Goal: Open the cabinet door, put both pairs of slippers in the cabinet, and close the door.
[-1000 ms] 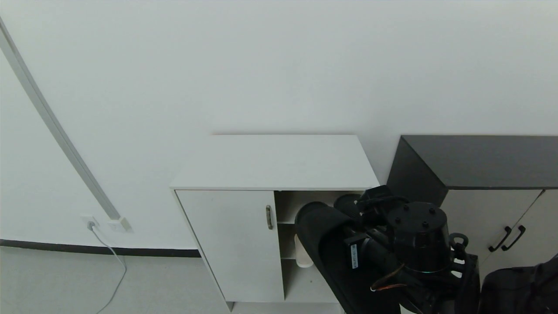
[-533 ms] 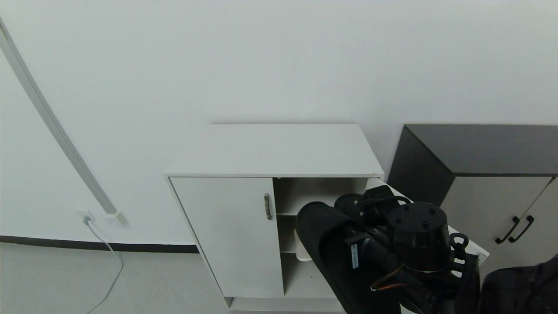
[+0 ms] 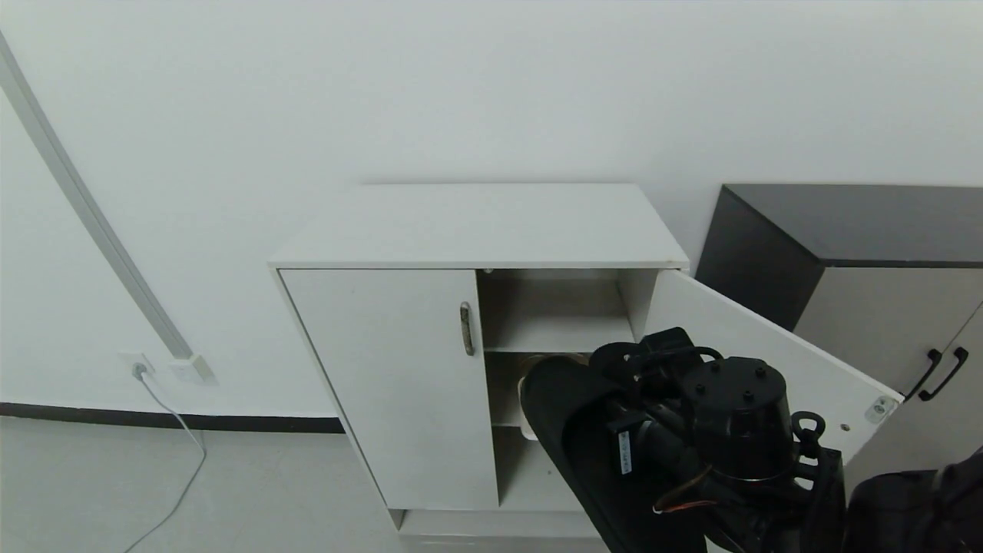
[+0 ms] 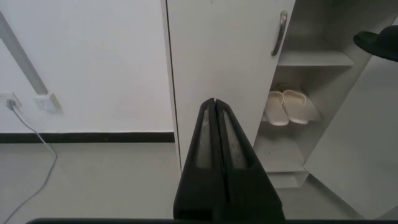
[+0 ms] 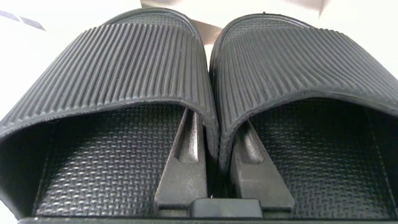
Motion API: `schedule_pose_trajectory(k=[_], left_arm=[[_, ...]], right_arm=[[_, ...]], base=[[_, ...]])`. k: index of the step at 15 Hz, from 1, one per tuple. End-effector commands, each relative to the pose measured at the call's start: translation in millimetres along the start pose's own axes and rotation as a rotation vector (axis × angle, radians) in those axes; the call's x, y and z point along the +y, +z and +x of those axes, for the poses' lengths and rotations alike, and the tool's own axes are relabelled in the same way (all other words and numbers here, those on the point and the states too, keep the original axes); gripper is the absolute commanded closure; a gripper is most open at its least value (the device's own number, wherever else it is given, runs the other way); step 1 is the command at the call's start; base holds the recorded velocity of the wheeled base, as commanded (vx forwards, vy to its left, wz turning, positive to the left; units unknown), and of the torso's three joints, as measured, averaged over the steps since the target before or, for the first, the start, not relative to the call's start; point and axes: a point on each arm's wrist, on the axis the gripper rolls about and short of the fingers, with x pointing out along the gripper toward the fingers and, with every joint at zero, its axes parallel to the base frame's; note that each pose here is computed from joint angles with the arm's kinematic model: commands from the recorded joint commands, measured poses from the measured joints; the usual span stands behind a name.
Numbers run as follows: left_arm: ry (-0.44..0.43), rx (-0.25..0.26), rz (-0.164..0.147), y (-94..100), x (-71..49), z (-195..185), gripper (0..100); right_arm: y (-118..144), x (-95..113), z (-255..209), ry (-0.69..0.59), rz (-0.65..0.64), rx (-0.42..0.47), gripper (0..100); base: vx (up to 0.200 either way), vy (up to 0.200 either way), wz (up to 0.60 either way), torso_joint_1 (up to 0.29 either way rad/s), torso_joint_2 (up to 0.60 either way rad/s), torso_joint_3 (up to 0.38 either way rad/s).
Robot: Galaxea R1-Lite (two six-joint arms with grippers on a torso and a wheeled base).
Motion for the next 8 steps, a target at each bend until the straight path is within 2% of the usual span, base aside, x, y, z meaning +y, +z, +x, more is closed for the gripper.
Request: schedule_pose_trajectory(k=[1, 8], left_arm=[[-0.001, 0.001, 0.0, 0.0, 0.0, 0.0, 100], [0.001, 0.001, 0.0, 0.0, 0.0, 0.0, 100]], right_arm=[[-2.0, 0.3, 1.0, -0.001, -0.003, 0.006, 100], [-3.0, 0.1, 1.1, -0.002, -0.006, 0.009, 100]], base=[[0.0, 0.0, 0.0, -0.193, 0.52, 0.32], [0.0, 0.0, 0.0, -0.177, 0.5, 0.32]])
